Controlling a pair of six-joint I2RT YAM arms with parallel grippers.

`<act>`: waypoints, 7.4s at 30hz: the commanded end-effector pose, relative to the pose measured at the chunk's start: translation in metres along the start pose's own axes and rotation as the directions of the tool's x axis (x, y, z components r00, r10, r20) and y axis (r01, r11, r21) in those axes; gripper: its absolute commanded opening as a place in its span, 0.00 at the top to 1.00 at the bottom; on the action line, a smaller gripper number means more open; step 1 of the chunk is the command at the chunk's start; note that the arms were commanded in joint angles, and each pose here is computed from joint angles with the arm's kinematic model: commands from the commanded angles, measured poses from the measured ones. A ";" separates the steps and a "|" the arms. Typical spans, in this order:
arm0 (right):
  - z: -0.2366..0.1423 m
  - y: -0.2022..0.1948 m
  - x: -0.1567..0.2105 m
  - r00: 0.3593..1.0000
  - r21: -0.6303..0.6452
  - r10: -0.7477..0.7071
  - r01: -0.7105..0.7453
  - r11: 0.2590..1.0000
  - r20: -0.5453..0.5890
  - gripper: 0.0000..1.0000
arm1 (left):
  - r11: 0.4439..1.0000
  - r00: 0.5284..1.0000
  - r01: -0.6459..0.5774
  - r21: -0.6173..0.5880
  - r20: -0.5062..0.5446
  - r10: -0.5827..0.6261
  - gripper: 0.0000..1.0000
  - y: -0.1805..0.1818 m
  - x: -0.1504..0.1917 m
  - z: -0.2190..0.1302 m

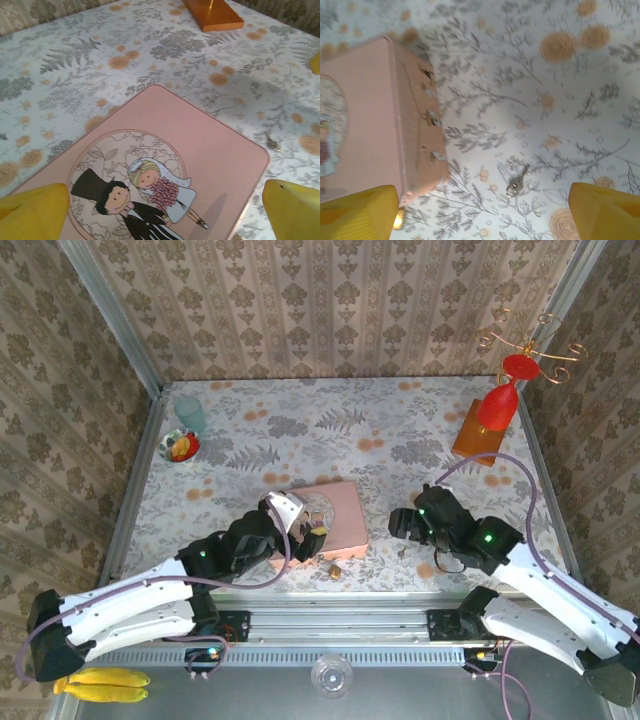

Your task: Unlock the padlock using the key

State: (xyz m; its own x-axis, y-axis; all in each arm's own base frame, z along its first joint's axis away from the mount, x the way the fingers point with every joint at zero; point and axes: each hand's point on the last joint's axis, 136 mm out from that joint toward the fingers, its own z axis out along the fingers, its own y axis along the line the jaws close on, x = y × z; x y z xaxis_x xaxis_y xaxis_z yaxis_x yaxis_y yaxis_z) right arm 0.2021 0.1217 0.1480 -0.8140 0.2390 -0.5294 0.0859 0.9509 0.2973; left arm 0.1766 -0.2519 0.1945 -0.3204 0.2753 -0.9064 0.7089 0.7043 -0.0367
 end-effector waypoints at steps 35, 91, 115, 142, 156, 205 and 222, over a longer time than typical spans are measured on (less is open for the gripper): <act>0.099 -0.035 0.088 0.969 0.305 0.100 -0.028 0.952 -0.224 0.66 | 0.994 0.993 -0.057 -0.097 0.095 0.067 0.00 0.023 0.040 0.008; 0.006 0.052 -0.037 0.951 -0.216 0.076 -0.010 0.976 0.301 1.00 | 0.925 0.896 0.379 -0.014 0.254 -0.363 0.00 0.056 -0.042 0.002; -0.038 0.158 -0.057 0.886 -0.527 -0.051 0.319 0.788 0.461 1.00 | 0.969 0.943 0.042 0.244 0.310 -0.119 0.13 -0.004 -0.061 0.014; -0.059 0.201 -0.046 0.896 -0.578 -0.094 0.357 0.734 0.434 1.00 | 0.895 0.766 -0.407 0.183 0.602 0.225 0.55 -0.041 -0.064 0.022; -0.060 0.203 -0.049 0.895 -0.584 -0.079 0.351 0.732 0.439 1.00 | 0.885 0.766 -0.417 0.208 0.605 0.219 0.74 -0.045 -0.064 0.017; -0.009 0.119 -0.045 0.881 -0.597 0.471 -0.357 0.719 0.040 0.55 | 0.387 0.405 -0.914 0.121 0.239 0.882 1.00 -0.031 -0.050 0.075; -0.004 0.113 -0.027 0.778 -0.570 0.607 -0.576 0.586 -0.163 0.72 | 0.297 0.331 -0.942 0.154 0.299 0.895 1.00 -0.061 -0.045 0.085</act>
State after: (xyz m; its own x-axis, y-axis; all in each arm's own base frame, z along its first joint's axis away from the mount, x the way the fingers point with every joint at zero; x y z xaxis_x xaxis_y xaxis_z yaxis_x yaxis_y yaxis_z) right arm 0.2321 0.2214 0.1885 -0.6802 0.7175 -0.1502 0.1778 0.3602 0.9158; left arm 0.2065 -0.3537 0.1927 0.6792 0.5647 -0.4689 0.6338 -0.1289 0.7627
